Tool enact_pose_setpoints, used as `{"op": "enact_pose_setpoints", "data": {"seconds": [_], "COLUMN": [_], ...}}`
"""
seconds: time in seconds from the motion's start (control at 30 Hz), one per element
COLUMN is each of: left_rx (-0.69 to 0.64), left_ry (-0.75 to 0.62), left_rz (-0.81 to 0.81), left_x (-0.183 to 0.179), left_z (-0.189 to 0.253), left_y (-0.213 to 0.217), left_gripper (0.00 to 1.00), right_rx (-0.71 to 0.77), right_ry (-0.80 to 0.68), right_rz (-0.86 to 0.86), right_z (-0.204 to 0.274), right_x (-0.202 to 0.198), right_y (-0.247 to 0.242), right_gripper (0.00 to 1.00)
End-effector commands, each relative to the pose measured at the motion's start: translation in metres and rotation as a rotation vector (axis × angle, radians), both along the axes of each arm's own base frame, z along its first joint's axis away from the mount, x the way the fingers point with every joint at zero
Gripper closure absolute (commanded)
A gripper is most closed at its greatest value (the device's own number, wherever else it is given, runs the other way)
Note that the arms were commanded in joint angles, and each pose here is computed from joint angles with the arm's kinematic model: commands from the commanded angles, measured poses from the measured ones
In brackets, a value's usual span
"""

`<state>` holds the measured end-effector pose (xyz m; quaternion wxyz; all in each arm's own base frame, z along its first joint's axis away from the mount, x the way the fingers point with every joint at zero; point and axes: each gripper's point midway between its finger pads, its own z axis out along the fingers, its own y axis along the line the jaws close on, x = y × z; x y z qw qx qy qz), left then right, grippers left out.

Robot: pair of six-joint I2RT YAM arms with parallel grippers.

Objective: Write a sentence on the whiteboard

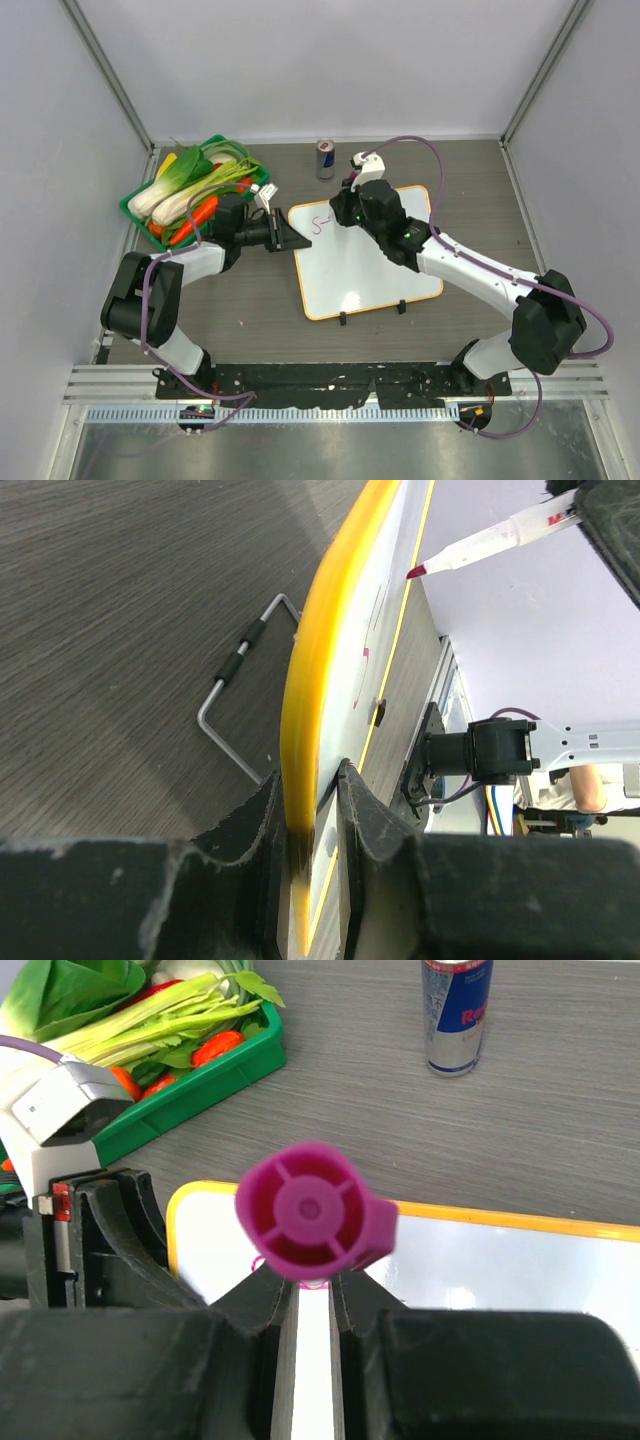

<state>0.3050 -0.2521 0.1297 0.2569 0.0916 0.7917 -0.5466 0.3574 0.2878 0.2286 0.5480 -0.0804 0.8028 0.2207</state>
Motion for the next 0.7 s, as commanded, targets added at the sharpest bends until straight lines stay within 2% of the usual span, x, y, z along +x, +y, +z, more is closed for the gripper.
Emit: {"op": "enact_pose_setpoints", "data": {"seconds": [0.0, 0.67], "left_rx": [0.087, 0.088], "left_ry": [0.017, 0.016], "left_rz": [-0.020, -0.022], "left_x": [-0.010, -0.011], "left_z": [-0.026, -0.026], "left_y": [-0.003, -0.003], "left_gripper": [1.00, 1.00], "right_rx": [0.087, 0.012], "right_ry": [-0.079, 0.011], "right_rz": [0.003, 0.025], "right_z": [0.039, -0.005], "right_x": [0.009, -0.001], "right_y": [0.010, 0.005], "right_gripper": [0.99, 0.98]}}
